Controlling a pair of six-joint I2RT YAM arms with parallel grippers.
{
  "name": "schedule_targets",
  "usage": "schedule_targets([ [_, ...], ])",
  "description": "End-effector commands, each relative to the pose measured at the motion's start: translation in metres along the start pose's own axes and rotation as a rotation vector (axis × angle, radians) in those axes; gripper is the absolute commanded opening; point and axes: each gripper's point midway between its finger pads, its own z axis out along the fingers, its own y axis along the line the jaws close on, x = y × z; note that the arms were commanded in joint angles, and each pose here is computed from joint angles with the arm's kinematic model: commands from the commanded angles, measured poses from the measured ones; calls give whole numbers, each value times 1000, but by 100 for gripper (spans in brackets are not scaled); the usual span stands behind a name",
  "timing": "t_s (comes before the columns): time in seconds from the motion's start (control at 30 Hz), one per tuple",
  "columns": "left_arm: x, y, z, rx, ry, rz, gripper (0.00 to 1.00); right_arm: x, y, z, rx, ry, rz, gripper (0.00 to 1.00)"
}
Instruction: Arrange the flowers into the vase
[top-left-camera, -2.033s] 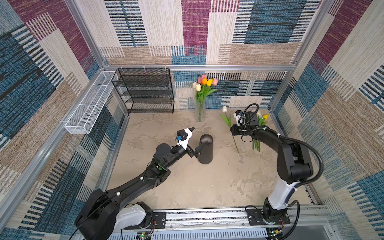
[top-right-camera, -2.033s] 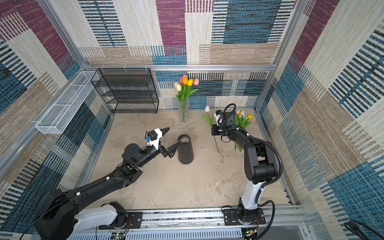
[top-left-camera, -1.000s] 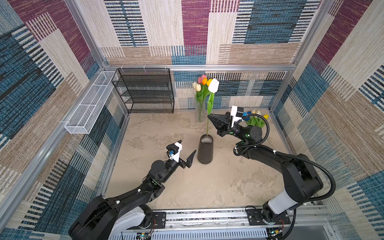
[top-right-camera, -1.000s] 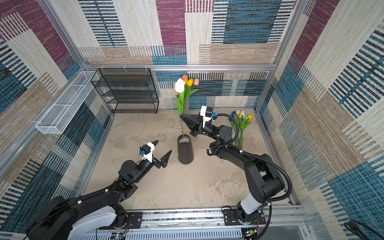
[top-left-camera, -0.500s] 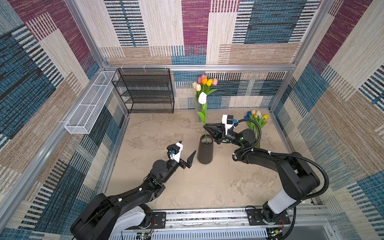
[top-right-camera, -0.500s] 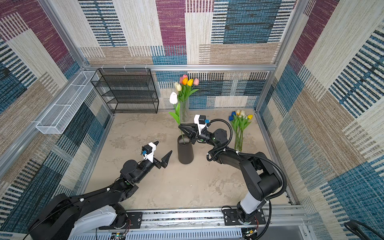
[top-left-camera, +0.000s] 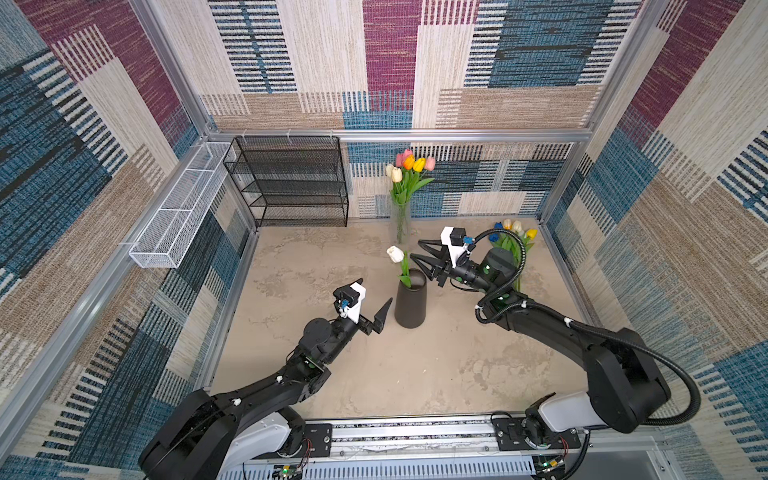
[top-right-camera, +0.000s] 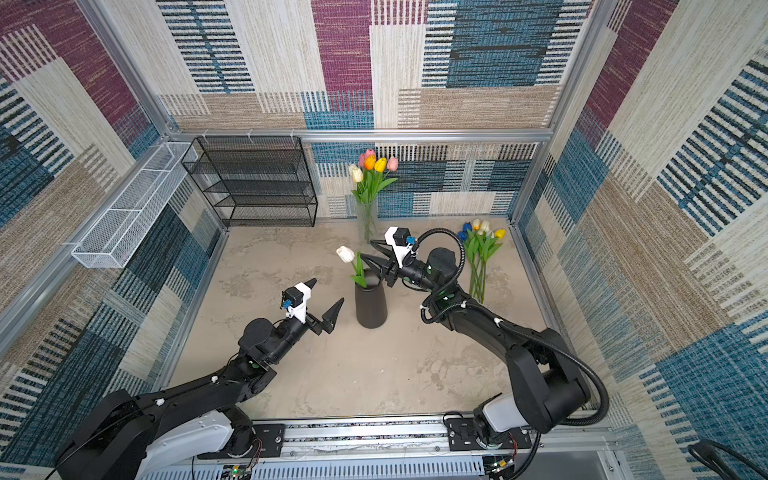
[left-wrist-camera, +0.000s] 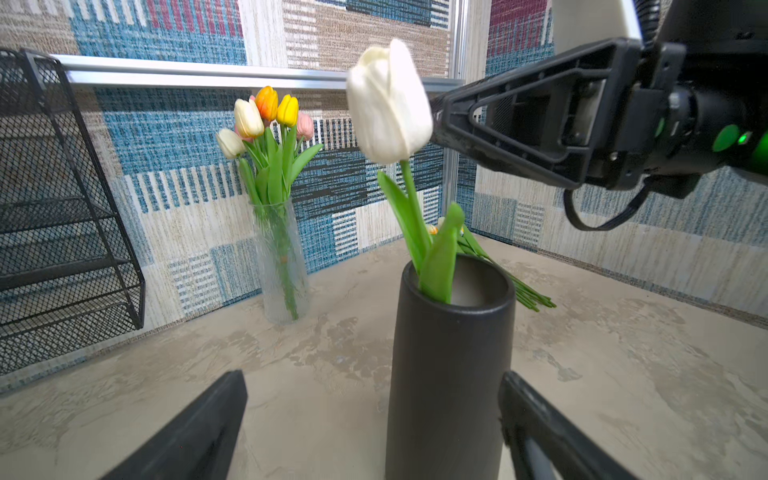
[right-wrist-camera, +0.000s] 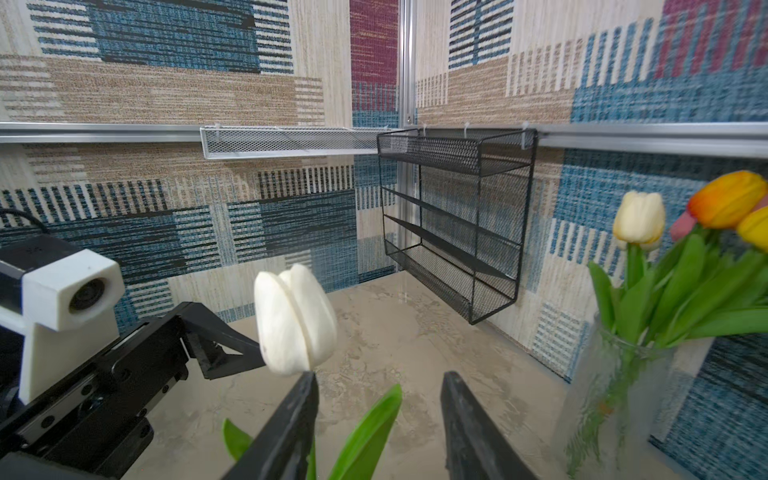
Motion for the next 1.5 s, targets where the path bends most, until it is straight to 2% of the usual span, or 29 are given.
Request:
schedule_targets([
  [0.0,-24,-7,-4,47,-73,38,97,-22,-24,-17,156,3,-51,58],
  [0.1,-39,-16,-12,101,-107,59,98,-34,-80,-41,367,67,-8,59],
  [0.17,-42,-26,-14,158,-82,70,98,-25,-135,-68,556,146,64,57],
  [0.27,-40,-35,-15,213,-35,74,98,29,-231,-135,908,389,191,54],
  [0.3,-37,-36,-14,220,-19,84,98,54,-261,-165,1025,501,249,49],
  [0.33,-32,-36,-13,218,4,94,98,79,-282,-192,1081,596,320,44],
  [0.4,-27,-35,-11,212,25,106,97,119,-306,-230,1099,681,473,38],
  [0.47,-22,-36,-8,218,35,110,97,148,-317,-255,1118,707,573,37],
  [0.6,-16,-39,0,237,59,101,97,193,-328,-275,1142,769,643,36],
  [0.83,-4,-44,6,262,71,58,97,233,-341,-279,1143,824,676,33],
  [1.07,-3,-41,7,245,77,55,97,259,-341,-267,1052,817,724,30],
  [1.17,-3,-40,7,241,80,61,97,266,-341,-269,1055,828,733,23],
  [1.27,-5,-40,7,239,79,60,97,265,-340,-270,1063,828,728,14],
  [1.47,-8,-38,6,227,71,66,97,239,-335,-262,1043,799,702,7],
])
